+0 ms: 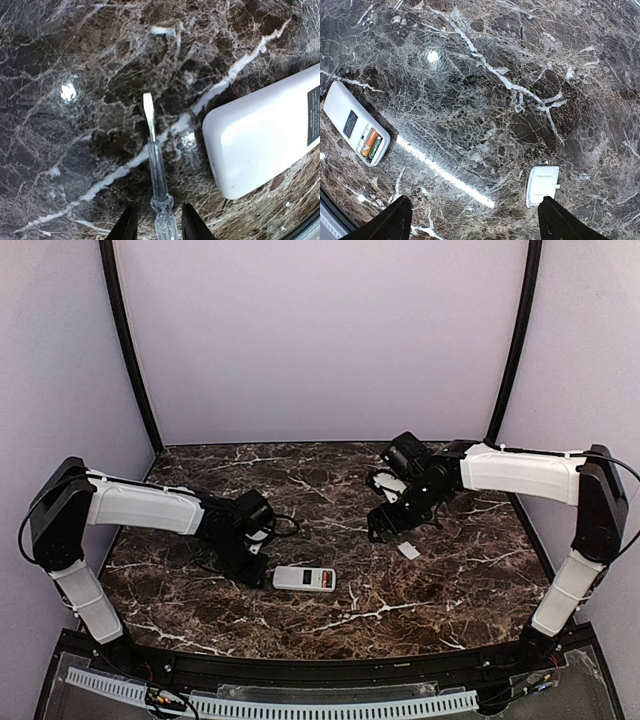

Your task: Unload the batteries from the remote control

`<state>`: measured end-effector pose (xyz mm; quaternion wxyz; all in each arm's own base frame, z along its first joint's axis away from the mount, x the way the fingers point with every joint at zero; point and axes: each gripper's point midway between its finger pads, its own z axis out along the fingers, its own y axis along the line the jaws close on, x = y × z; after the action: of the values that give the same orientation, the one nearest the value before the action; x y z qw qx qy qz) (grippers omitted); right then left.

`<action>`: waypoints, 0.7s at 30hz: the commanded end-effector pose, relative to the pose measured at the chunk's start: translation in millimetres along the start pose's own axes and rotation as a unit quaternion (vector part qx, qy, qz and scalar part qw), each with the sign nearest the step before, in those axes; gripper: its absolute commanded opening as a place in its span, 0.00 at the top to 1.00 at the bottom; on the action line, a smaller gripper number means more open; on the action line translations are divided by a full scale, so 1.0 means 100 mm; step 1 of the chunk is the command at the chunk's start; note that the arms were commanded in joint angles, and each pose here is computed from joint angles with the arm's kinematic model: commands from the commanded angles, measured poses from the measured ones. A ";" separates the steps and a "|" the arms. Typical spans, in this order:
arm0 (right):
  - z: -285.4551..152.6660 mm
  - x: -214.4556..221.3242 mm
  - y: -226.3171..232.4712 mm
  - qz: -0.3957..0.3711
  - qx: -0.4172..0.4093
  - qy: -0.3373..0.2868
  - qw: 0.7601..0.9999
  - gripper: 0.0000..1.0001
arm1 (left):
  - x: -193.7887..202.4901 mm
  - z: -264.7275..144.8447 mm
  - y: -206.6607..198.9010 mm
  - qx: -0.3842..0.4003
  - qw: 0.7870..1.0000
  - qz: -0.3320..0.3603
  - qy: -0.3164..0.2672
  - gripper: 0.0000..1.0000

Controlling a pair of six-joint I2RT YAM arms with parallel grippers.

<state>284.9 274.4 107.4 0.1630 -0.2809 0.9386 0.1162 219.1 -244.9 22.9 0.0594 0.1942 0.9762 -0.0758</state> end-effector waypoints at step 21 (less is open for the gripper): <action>0.03 0.00 -0.02 0.005 0.001 -0.004 1.000 0.14 | -0.08 -0.11 -0.06 -0.021 1.000 0.010 -0.017 0.94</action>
<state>284.6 274.0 106.7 0.1623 -0.2806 0.9389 0.1160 220.4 -252.6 19.5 0.0642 0.2025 0.9749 -0.0671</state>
